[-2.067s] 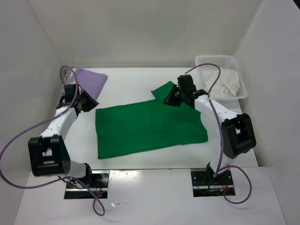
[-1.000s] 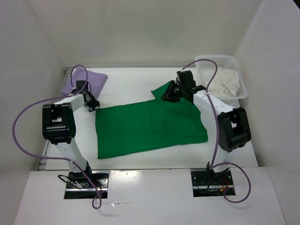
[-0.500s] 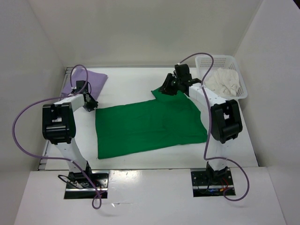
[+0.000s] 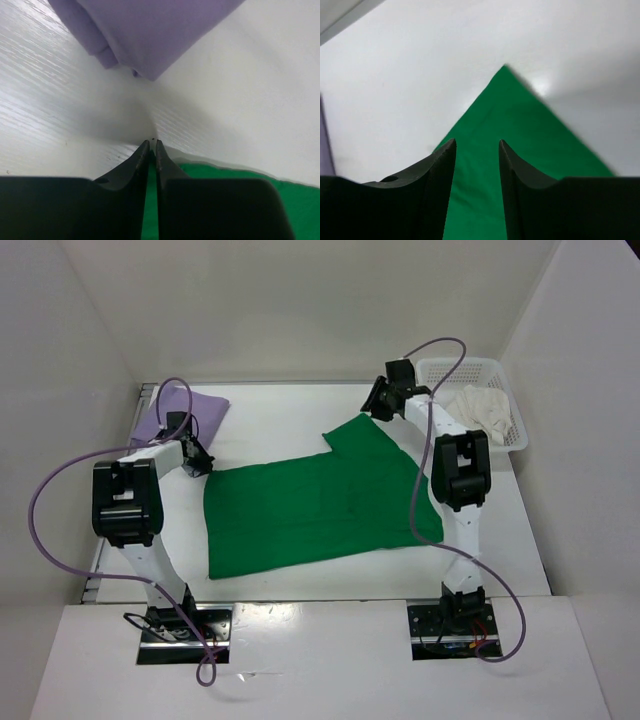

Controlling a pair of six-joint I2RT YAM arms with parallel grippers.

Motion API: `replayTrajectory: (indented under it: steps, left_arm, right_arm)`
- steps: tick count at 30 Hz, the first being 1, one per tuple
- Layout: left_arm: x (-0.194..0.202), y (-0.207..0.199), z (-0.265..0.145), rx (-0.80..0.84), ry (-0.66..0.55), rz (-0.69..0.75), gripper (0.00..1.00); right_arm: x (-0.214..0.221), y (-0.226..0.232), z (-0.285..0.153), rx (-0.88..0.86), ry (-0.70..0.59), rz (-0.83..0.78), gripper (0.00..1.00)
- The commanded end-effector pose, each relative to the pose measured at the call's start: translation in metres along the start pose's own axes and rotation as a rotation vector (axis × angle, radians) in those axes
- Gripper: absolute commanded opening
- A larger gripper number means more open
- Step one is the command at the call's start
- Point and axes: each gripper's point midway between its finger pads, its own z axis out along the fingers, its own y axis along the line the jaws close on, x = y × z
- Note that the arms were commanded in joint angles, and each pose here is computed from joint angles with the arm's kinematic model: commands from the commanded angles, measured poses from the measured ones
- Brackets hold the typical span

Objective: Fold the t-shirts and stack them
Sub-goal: Grap the side of the flattened tshirt furthest away from the robot with both arms

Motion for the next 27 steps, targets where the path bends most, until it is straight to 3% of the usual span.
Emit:
replayTrajectory:
  steps: [1, 7, 13, 27]
  left_arm:
    - [0.006, 0.0, 0.004, 0.003, 0.019, 0.04, 0.14]
    - [-0.01, -0.005, -0.015, 0.012, -0.039, 0.038, 0.0]
    - [-0.017, -0.01, -0.025, 0.03, -0.066, 0.037, 0.0]
    - [-0.009, -0.006, -0.027, 0.032, -0.05, 0.038, 0.0]
  right_arm:
    - [-0.018, -0.008, 0.016, 0.062, -0.038, -0.042, 0.46]
    - [-0.033, -0.013, 0.051, 0.111, -0.037, -0.088, 0.48]
    - [-0.033, -0.02, 0.082, 0.136, -0.018, -0.105, 0.48]
    - [0.003, -0.015, 0.084, 0.163, 0.078, -0.148, 0.4]
